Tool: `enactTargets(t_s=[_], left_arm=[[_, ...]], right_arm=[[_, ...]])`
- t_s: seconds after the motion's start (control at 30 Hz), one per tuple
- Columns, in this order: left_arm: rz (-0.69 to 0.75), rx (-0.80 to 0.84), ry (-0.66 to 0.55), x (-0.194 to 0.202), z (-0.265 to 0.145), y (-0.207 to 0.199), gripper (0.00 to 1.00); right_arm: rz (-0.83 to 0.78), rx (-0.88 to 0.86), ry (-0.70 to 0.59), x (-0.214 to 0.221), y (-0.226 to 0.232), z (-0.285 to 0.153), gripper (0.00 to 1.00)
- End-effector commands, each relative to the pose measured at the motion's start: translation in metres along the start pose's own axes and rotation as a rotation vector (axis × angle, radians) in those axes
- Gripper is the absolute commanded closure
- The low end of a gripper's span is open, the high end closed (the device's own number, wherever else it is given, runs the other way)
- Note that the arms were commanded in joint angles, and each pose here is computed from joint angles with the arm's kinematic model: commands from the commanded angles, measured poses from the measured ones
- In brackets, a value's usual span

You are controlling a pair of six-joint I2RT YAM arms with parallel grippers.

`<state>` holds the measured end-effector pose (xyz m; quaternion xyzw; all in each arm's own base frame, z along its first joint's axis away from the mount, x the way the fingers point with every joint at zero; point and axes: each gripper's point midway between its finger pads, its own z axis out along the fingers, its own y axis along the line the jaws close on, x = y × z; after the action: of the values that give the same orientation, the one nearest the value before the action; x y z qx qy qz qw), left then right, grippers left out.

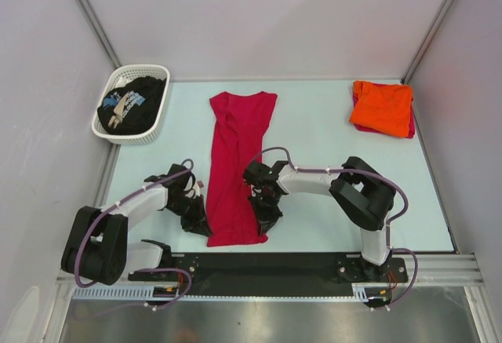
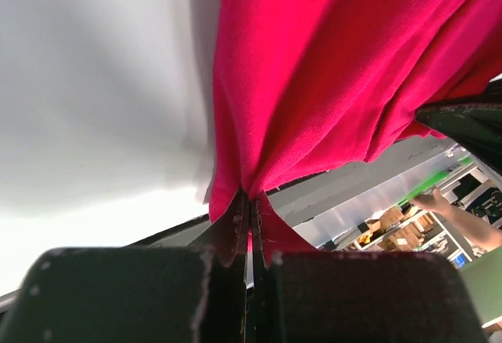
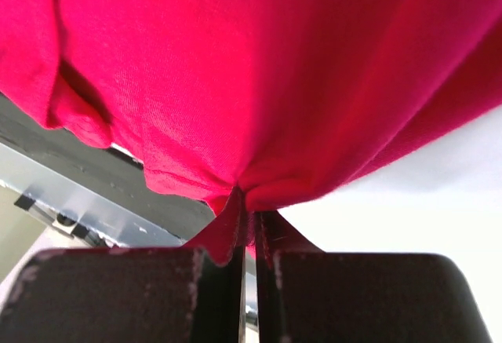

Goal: Fold and stack the t-shirts
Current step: Grab the bottom of the folded rectangular tshirt with both arms

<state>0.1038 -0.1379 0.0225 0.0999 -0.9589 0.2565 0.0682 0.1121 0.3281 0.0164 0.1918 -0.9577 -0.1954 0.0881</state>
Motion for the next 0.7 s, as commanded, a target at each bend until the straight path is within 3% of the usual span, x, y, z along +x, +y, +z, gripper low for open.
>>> enactTargets(t_s=[0.0,0.1,0.17,0.2,0.23,0.33,0.37,0.47,0.57,0.67], left_arm=[[0.009,-0.023,0.019,0.005,-0.002,0.002,1.00],[0.013,-0.035,0.015,0.003,-0.002,0.003,1.00],[0.017,-0.044,0.014,0.002,-0.003,0.004,0.49],[0.021,-0.055,0.014,0.003,-0.004,0.004,0.12],[0.036,-0.061,-0.005,-0.001,-0.009,0.002,0.01],[0.089,-0.079,-0.077,-0.009,-0.029,-0.007,0.00],[0.110,-0.081,-0.109,-0.013,-0.038,-0.011,0.00],[0.183,-0.050,-0.250,-0.025,-0.076,-0.037,0.00],[0.252,0.064,-0.338,-0.025,-0.108,-0.073,0.00],[0.325,0.225,-0.339,-0.018,-0.112,-0.103,0.00]], right_arm=[[-0.011,0.040,0.128,0.034,0.000,0.001,1.00],[-0.024,0.045,0.143,0.041,0.004,0.003,1.00],[-0.021,0.070,0.150,0.043,0.001,0.005,0.98],[-0.019,0.084,0.156,0.043,-0.002,0.006,0.96],[-0.020,0.100,0.156,0.043,-0.003,0.003,0.93],[-0.043,0.179,0.077,0.031,-0.005,-0.019,0.77],[-0.052,0.229,0.020,0.022,-0.010,-0.028,0.63],[-0.077,0.280,-0.113,0.004,-0.005,-0.065,0.38],[-0.077,0.323,-0.211,-0.005,-0.006,-0.093,0.22],[-0.062,0.344,-0.293,-0.014,-0.009,-0.111,0.18]])
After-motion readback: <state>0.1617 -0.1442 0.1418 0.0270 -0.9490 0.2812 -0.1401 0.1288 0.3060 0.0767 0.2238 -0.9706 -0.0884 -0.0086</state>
